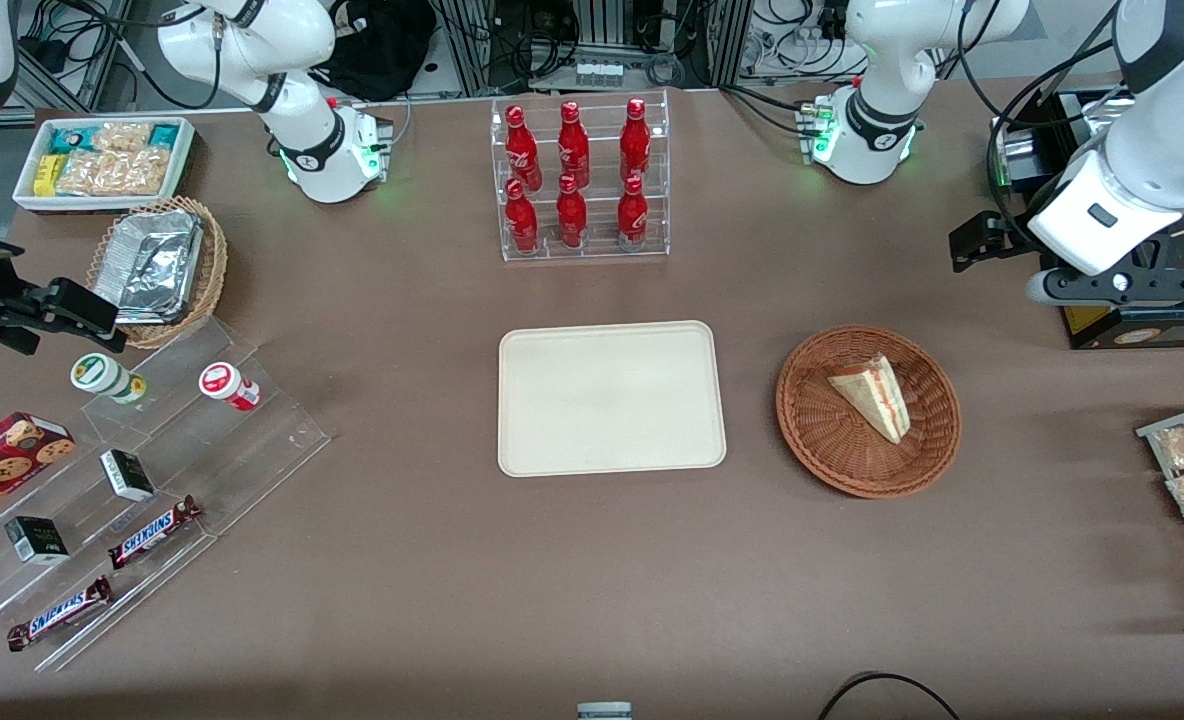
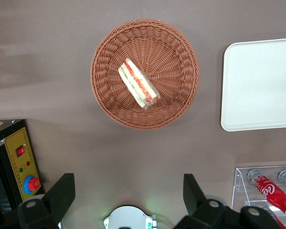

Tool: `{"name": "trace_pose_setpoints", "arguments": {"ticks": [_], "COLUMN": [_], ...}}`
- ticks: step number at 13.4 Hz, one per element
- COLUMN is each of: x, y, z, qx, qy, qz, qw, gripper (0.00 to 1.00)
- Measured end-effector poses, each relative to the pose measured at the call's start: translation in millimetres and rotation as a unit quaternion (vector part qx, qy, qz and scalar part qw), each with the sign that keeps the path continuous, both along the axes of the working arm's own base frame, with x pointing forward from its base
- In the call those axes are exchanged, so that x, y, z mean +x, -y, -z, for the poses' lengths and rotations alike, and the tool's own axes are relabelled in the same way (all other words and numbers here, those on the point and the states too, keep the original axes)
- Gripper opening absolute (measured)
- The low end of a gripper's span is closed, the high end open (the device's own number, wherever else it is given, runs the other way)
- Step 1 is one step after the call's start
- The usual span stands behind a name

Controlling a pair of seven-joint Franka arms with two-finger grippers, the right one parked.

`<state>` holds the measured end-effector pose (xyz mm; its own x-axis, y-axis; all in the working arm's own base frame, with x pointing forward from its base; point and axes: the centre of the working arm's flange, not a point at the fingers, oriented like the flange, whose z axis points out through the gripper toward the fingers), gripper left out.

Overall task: Place sandwich from basket to tray
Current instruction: 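Move the left gripper over the sandwich in the wicker basket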

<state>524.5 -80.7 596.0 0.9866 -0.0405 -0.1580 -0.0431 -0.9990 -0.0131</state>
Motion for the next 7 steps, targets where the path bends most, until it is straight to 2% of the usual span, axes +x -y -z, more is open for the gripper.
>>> {"name": "trace_pose_setpoints", "arguments": {"ticks": [2, 7], "x": [3.3, 13.1], "y": [0.0, 2.1], "z": [11.0, 83.0], "qx": [0.0, 0.001], "qy": [-0.005, -0.018], "qz": [0.0, 0.002], "qw": [1.0, 0.9998], "gripper": [1.0, 1.0]}}
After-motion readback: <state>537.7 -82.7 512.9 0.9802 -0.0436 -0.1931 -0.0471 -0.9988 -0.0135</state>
